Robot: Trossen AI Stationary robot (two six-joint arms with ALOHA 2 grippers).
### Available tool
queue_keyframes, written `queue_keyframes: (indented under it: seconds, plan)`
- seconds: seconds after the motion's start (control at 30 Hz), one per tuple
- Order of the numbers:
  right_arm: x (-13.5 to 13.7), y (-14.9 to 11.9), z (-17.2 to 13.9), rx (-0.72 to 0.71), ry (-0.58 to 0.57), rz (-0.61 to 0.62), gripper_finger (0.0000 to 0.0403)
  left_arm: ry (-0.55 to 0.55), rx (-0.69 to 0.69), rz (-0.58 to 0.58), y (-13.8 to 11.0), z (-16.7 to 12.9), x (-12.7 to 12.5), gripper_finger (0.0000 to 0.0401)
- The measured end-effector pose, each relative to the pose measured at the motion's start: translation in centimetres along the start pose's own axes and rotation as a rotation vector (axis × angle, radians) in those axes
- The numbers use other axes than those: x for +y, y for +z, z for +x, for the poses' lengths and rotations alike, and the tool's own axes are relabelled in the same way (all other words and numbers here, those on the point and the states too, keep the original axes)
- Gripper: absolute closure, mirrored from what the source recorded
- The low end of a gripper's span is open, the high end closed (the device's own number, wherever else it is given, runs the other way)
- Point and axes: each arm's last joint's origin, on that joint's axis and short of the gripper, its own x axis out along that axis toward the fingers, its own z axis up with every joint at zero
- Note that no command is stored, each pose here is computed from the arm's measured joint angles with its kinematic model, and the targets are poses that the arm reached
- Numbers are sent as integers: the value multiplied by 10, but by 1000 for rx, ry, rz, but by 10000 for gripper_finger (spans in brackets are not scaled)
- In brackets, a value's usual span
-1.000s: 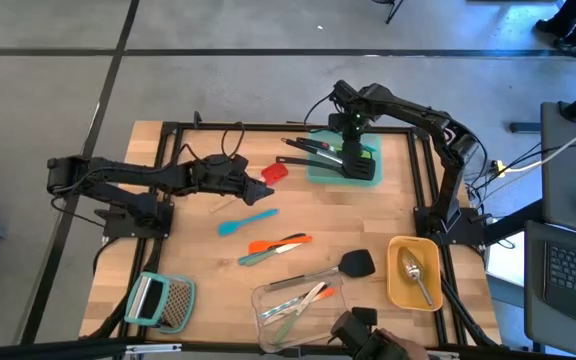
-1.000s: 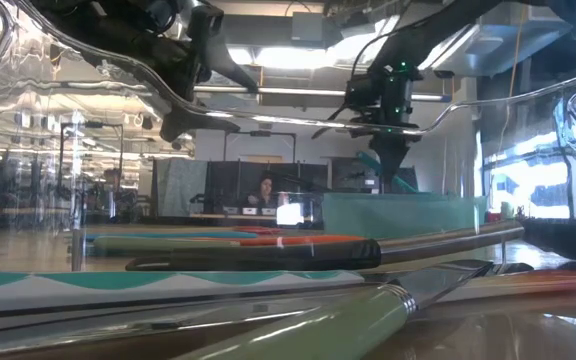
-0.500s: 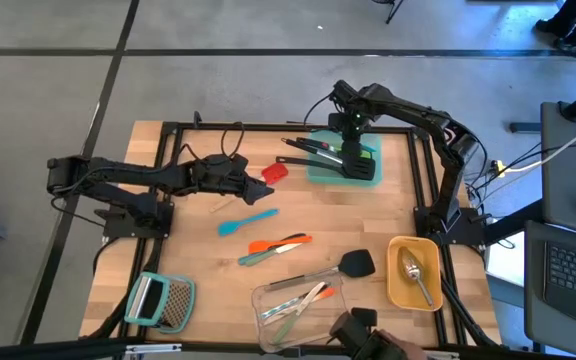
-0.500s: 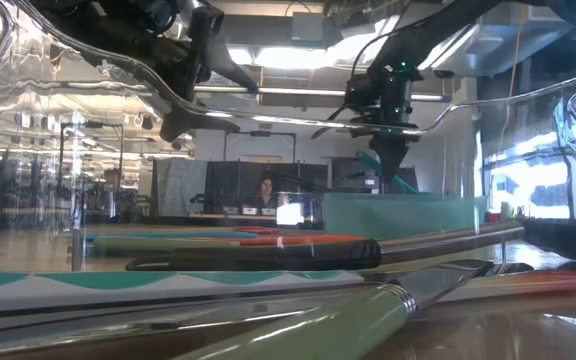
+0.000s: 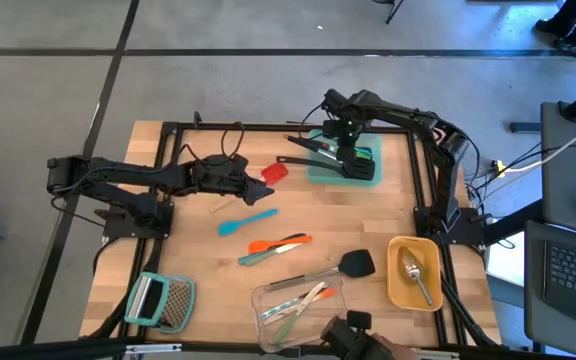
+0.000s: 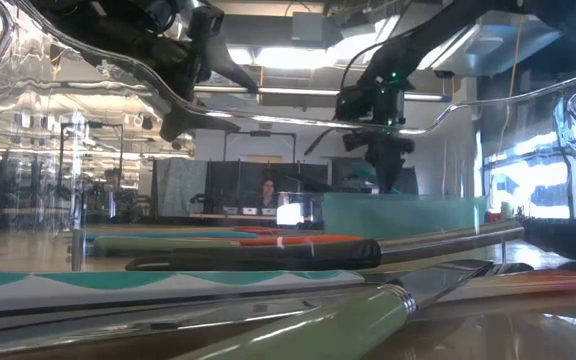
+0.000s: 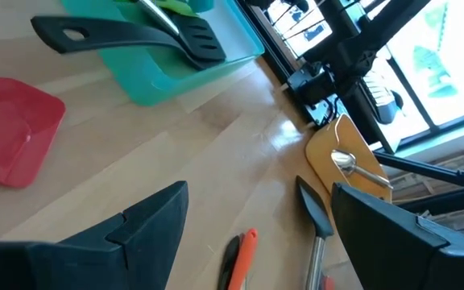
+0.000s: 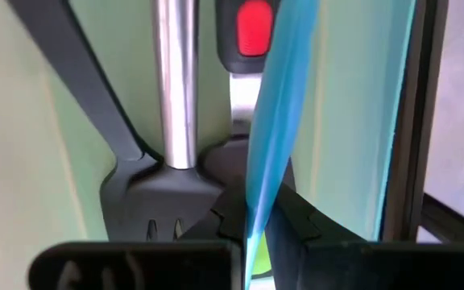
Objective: Pick & Place Kitchen Items
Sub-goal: Put the blue spatula into the green bin, then put the blue spatula into the yellow bin
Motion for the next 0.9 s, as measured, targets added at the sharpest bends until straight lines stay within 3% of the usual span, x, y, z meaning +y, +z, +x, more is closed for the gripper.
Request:
queue_keyframes:
  seconds: [0.23,0.43,0.57,0.9]
  plan:
    - [-1,2,5,-2,-4,33,381,-14,16,0,-6,0,-5,102]
    - [-5,2,5,36,-102,27,359,-15,18,-1,-7,0,-6,102]
    - [-5,2,5,37,-103,26,338,-7,8,0,-7,0,-6,102]
    - [-6,3,5,24,-111,27,332,-2,3,7,-6,0,-6,102]
